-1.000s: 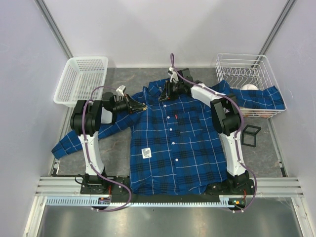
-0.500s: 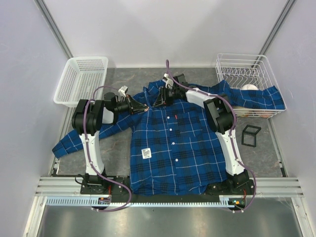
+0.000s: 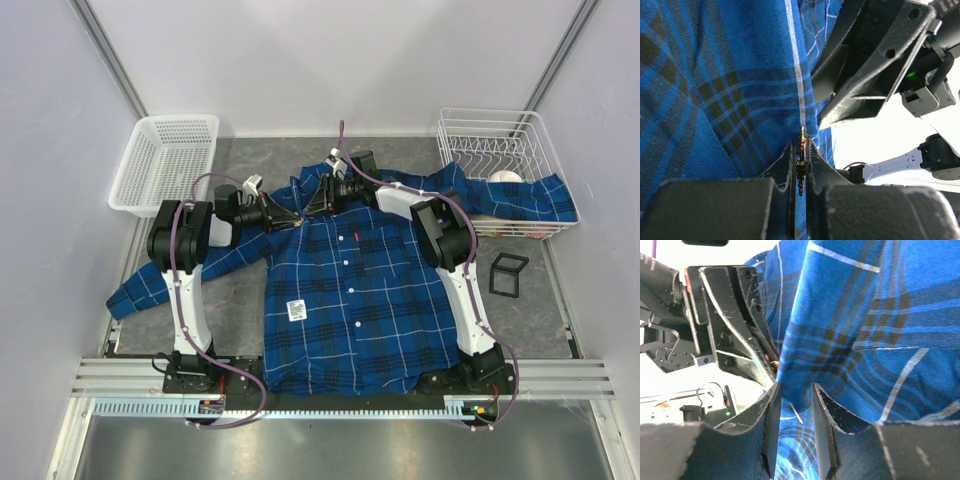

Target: Pin the brooch onto the clothing

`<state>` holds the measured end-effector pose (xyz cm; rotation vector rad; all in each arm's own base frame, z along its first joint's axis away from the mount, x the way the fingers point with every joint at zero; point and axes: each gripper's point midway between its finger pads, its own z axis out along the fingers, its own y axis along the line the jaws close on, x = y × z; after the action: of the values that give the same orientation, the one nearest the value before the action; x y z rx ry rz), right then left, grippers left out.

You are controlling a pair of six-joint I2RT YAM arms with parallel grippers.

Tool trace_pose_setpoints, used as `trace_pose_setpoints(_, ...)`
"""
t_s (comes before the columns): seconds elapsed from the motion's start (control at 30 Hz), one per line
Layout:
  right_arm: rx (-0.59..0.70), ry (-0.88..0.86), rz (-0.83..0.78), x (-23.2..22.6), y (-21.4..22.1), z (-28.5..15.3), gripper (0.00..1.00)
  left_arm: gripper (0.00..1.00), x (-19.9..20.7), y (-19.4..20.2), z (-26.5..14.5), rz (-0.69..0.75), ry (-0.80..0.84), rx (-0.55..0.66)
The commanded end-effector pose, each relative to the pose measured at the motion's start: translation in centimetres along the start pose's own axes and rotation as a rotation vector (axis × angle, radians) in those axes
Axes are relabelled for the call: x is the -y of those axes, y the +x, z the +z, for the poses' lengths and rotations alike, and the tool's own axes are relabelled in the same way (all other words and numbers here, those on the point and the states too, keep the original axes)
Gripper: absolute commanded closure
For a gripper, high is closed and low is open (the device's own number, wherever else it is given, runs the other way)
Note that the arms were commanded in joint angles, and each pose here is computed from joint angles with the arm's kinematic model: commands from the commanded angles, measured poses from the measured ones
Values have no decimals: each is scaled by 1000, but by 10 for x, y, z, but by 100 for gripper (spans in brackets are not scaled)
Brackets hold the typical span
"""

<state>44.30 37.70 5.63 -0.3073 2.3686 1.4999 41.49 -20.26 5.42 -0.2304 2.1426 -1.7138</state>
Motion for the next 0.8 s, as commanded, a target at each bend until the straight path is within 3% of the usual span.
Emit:
trace_pose_setpoints(0.0,1,-86,-37,-31,-3,-4,62,97,-21,5,3,-58,-72,-24)
trace_pose_setpoints(0.33,-14,-68,-21,-32,1,1,62,91,-25,1,3,-44,-124,-24)
trace_pose_setpoints(0.4,-10,-32,-42,-28,0,3,67,89,-24,0,3,-40,-121,-25)
trace_pose_setpoints(0.63,-16,126,-84,-6,-3,2,100,76,-13,-1,1,-14,-112,-31)
trace_pose_setpoints(0.77,-3,171,-95,-1,-6,0,100,64,-4,-5,-1,6,-114,-34)
